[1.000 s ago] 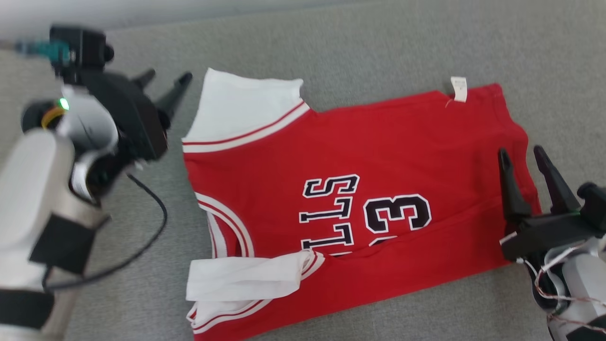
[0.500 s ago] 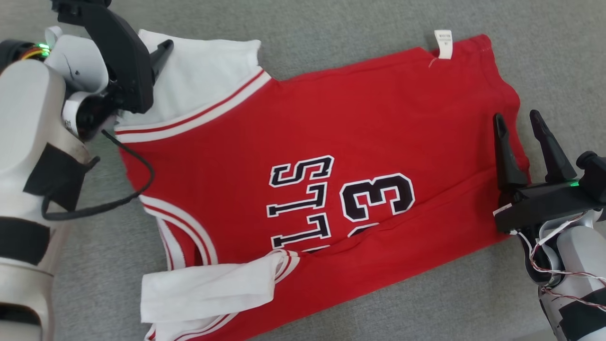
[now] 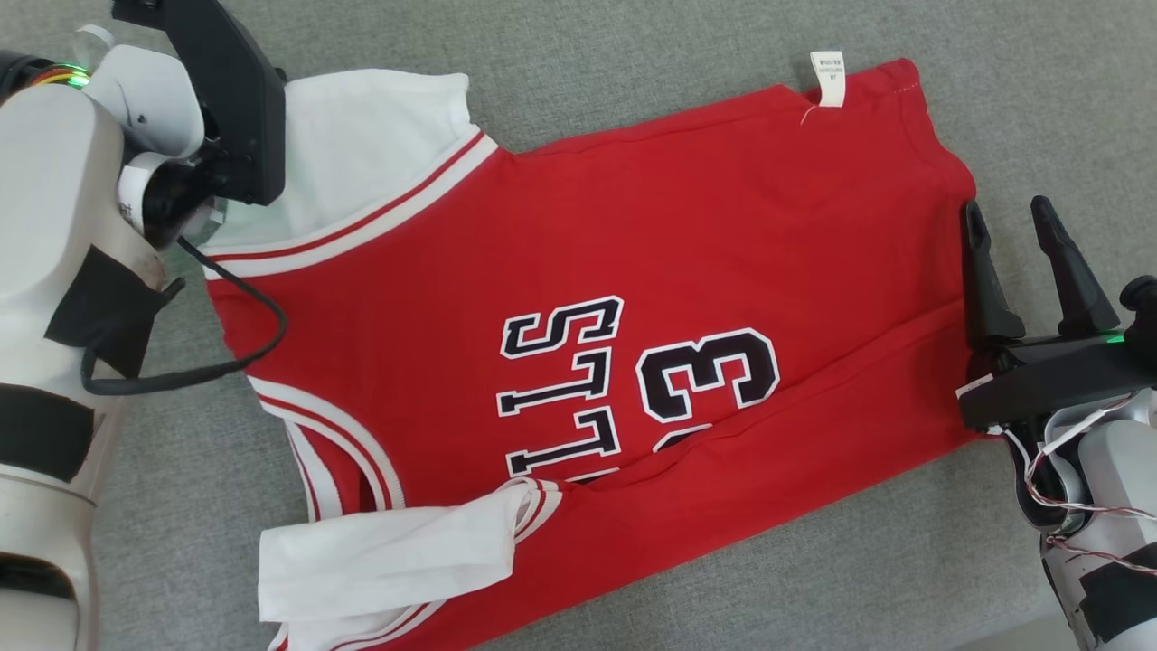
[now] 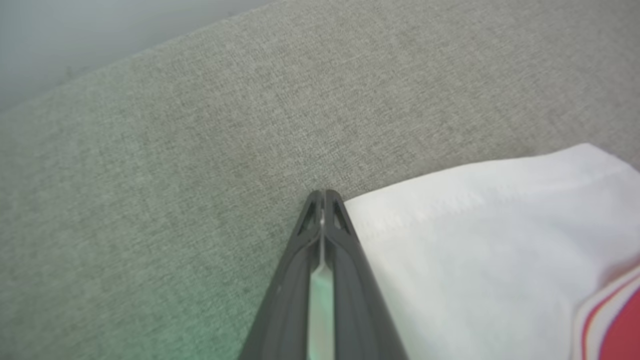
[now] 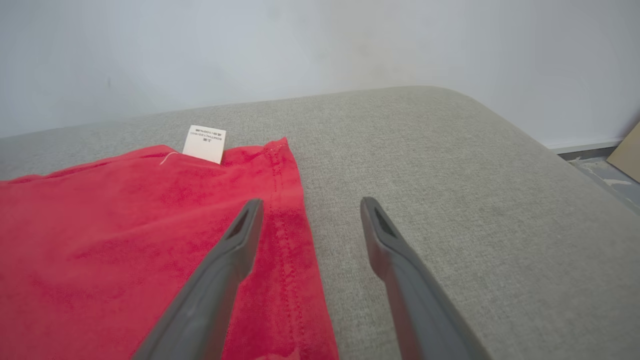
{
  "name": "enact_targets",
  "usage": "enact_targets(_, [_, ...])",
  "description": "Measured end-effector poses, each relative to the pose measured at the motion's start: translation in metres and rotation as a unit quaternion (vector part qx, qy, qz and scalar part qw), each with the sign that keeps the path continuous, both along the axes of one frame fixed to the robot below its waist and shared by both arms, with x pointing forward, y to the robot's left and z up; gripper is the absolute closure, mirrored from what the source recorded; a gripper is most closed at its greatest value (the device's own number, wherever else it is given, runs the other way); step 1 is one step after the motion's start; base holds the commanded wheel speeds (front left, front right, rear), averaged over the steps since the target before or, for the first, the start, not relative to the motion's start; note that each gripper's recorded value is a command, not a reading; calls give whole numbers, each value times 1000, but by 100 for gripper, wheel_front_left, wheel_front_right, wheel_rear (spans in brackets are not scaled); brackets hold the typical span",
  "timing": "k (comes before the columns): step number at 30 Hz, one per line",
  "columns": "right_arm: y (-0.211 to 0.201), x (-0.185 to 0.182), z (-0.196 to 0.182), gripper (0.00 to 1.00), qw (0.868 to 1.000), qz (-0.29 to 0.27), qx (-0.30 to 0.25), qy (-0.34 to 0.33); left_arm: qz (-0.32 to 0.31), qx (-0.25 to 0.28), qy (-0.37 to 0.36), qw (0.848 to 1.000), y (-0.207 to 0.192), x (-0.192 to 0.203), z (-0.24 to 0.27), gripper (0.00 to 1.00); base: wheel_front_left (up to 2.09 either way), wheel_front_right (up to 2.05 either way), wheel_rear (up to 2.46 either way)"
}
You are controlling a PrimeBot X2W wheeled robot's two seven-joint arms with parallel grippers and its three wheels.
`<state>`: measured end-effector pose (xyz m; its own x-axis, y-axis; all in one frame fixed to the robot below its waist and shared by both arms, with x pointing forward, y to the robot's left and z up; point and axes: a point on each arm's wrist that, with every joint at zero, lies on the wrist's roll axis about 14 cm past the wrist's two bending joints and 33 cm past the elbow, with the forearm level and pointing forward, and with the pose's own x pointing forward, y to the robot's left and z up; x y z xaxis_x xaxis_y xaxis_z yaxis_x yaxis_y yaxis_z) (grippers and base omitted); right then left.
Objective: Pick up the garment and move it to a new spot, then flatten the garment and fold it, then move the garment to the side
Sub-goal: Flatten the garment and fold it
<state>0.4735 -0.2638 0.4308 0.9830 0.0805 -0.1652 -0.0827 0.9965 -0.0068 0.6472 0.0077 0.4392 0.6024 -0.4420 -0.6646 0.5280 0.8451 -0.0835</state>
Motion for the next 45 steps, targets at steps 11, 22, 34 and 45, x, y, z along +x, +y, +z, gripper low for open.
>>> enact_targets(11, [9,10,10,0,1000,16,0,-14,5,-33,-71,997,2,9,37,100,0,0,0])
enact_targets(22, [10,14,10,0,1000,19,1,-14,21,-23,-55,998,10,10,29,0,0,0,0])
enact_targets(34, [5,13,10,0,1000,14,0,-13,12,28,8,1000,16,-3,3,54,0,0,0])
enact_targets(45, [6,23,3,0,1000,10,5,11,-4,-16,-28,999,6,-5,29,100,0,0,0])
